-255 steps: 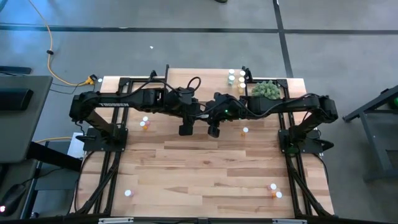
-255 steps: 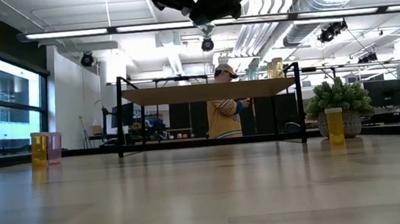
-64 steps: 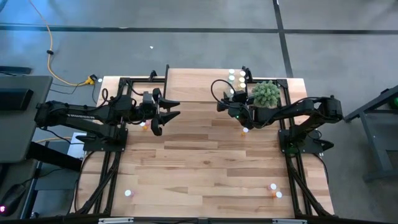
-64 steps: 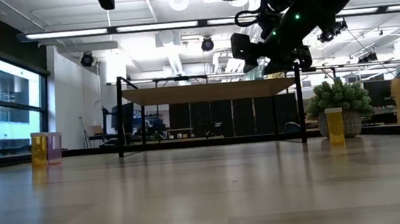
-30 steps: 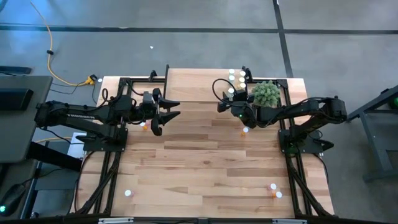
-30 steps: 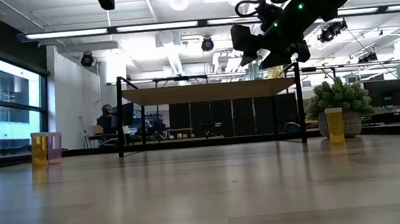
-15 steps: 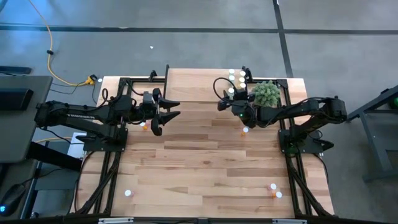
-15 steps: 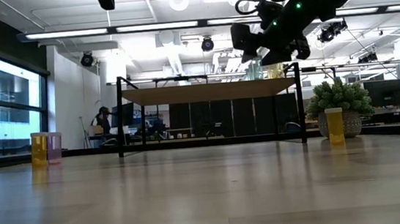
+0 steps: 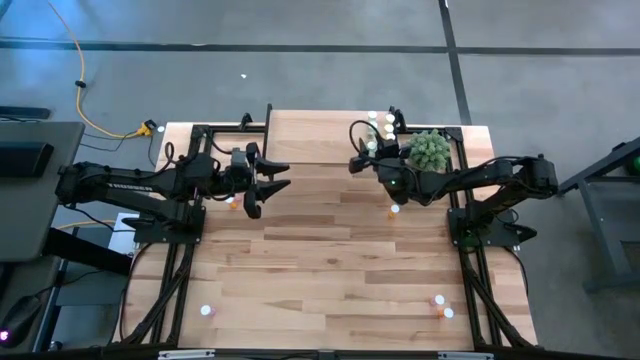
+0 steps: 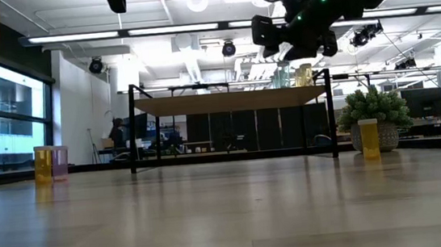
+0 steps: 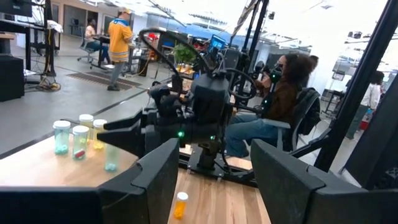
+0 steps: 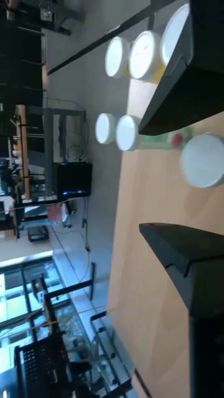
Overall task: Pick and place medicine bottles onto shelf by color
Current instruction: Put the top right orange pill bottle on the shelf
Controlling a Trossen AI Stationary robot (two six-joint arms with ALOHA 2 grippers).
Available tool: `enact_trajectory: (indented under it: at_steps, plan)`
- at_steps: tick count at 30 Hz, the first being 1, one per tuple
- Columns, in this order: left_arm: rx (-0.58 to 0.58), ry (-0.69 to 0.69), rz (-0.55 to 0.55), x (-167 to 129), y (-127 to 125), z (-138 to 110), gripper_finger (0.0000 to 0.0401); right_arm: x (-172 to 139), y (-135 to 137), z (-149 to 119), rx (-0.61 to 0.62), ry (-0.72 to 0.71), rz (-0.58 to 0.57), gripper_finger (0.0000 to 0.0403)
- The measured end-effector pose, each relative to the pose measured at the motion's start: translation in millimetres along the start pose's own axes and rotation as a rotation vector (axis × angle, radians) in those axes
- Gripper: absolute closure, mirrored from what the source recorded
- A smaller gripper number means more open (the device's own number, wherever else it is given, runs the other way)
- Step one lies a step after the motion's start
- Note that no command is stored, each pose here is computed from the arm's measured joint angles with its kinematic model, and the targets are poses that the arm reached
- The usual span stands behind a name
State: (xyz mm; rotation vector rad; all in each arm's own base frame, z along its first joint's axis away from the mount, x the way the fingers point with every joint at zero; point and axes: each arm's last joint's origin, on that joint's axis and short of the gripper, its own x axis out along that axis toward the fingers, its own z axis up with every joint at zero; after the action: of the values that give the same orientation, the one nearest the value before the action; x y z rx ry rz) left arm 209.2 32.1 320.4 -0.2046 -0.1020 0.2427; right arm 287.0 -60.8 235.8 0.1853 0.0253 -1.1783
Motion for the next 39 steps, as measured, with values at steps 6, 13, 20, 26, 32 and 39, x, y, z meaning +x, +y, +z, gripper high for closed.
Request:
enact_trajectory:
  at_steps: [6, 13, 20, 26, 32, 39]
  plan:
    - [0.0, 0.0, 0.0, 0, 0, 0, 0.0213, -4, 4, 11, -0.04, -0.06, 0.045, 0.0169]
    - [0.0, -0.001, -0.003, 0, 0, 0, 0.0213, -21, 3, 44, 0.008, -0.156, 0.21, 0.0169]
    - [0.0, 0.025, -0.119, 0, -3, -1, 0.0213, -44, -2, 72, 0.136, -0.107, 0.797, 0.0169]
    - [-0.003, 0.054, -0.152, -5, -4, 0, 0.0213, -67, -11, 84, 0.17, 0.021, 1.187, 0.0169]
    - [0.01, 0.008, -0.149, -15, -5, 9, 0.0225, -79, -22, 93, 0.159, 0.031, 1.205, 0.0169]
    - [0.073, 0.008, -0.175, -29, -8, 14, 0.0373, -81, -25, 95, 0.163, 0.027, 1.206, 0.0169]
